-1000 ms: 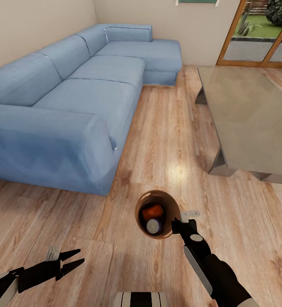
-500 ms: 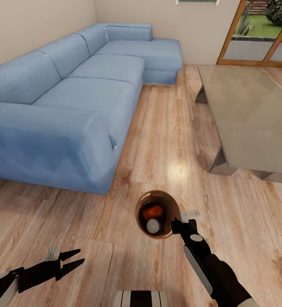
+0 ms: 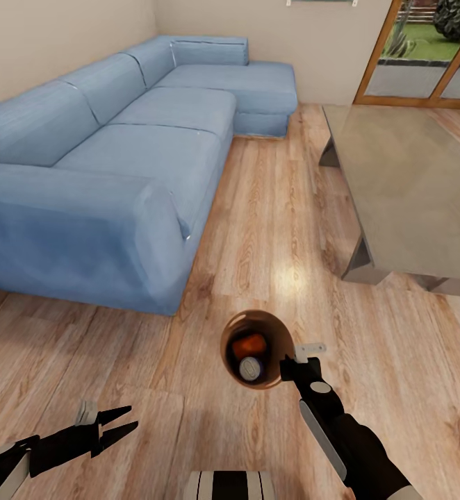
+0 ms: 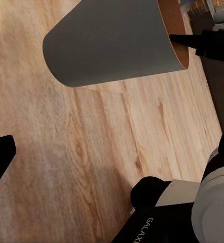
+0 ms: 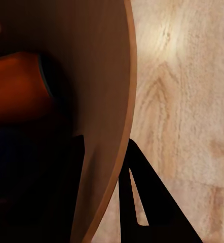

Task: Put the three can of soda from the living room inside the tash can in the kitchen.

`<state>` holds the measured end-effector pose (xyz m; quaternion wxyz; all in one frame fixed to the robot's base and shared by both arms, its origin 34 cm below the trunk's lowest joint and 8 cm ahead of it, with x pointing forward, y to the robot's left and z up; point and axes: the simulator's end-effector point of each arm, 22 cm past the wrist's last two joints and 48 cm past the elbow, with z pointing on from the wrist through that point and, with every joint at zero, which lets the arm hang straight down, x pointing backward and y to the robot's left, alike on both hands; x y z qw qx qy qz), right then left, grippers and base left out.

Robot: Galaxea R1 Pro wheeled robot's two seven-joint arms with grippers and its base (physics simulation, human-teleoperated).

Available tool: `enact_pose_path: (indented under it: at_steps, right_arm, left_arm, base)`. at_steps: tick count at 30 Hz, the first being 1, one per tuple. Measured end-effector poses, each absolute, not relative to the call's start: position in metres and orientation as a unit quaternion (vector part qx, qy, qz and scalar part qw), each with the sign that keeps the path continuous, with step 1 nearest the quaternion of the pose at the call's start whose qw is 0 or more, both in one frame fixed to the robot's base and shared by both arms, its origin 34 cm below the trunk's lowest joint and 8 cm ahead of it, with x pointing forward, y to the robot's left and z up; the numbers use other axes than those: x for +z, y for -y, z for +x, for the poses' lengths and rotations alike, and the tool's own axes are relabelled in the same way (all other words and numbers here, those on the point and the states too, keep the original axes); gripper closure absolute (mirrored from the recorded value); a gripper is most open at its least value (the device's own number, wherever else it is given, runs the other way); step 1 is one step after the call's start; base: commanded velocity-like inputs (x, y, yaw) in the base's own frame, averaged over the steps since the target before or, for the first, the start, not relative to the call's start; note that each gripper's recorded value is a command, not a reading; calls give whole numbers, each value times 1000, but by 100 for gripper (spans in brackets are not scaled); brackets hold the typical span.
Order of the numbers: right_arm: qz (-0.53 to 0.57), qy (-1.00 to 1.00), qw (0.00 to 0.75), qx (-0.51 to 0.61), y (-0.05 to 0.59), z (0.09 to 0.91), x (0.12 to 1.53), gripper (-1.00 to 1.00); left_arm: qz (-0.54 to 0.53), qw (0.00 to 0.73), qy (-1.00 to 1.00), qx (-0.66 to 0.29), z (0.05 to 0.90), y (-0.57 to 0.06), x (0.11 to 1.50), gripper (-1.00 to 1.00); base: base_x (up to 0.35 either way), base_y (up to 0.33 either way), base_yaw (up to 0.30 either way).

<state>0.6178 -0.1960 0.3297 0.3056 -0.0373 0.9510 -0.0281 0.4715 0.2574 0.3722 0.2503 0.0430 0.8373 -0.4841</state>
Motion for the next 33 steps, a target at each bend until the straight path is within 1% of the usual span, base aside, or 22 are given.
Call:
enact_pose_path:
  at_steps: [33]
  right_arm:
    - [-38,-951,306,-28,196,614,312,100]
  left_arm:
    - [43,250,-837,-484,468,-258,355,-100]
  base:
    - [0,0,0]
